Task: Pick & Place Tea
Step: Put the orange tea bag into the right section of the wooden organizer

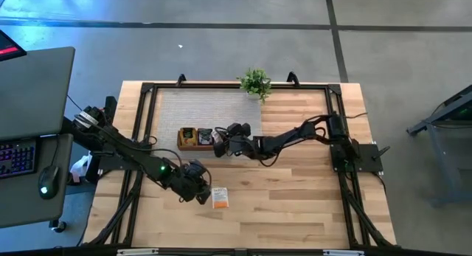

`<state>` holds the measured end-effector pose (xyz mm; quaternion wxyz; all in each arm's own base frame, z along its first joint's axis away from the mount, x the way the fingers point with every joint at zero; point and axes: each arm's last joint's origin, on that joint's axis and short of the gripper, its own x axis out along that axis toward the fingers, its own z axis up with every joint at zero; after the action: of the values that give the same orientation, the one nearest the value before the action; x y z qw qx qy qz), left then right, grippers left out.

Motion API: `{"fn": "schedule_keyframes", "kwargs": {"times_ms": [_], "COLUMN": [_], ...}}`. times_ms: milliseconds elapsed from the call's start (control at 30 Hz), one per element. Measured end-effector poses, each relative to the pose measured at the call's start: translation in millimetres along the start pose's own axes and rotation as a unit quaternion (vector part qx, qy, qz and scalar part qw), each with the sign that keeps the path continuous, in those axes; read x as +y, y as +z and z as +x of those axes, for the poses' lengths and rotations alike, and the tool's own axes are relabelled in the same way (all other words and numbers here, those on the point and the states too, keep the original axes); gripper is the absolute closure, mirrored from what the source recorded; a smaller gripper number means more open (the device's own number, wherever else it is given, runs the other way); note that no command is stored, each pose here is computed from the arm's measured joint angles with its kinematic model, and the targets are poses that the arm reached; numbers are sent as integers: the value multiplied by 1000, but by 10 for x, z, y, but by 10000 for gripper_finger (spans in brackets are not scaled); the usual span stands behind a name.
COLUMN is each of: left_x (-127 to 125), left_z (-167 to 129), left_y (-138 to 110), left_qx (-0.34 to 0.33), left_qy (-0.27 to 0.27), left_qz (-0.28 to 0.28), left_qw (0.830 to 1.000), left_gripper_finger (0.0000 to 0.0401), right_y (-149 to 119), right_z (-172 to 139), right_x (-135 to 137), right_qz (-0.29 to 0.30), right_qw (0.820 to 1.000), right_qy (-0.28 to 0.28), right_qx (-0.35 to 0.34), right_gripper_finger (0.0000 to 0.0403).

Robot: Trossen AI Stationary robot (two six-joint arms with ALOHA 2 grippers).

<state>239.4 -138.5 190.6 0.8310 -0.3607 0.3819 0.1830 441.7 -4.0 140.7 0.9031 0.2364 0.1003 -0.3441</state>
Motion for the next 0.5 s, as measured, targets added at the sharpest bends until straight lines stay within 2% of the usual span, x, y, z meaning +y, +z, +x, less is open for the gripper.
{"fn": "schedule_keyframes", "kwargs": {"times_ms": [167, 233, 367, 500], "left_x": [-77, -112, -217, -318], "left_z": [-3, -7, -32, -66], "left_y": [24, 48, 118, 161], "left_qx": [-12, -36, -98, -113], "left_qy": [-38, -52, -94, -147], "left_qz": [-16, -26, -57, -80], "left_qw": [999, 998, 989, 979], "left_gripper_finger": [277, 277, 277, 277], "right_y": [1, 1, -2, -7], "right_z": [9, 11, 10, 10], "right_x": [-16, -19, -18, -18], "right_qz": [-6, -18, -32, -35], "right_qw": [1000, 1000, 999, 999], "right_qy": [-4, -3, -1, 2], "right_qx": [3, 5, 7, 11], "right_gripper_finger": [389, 386, 381, 375]}}
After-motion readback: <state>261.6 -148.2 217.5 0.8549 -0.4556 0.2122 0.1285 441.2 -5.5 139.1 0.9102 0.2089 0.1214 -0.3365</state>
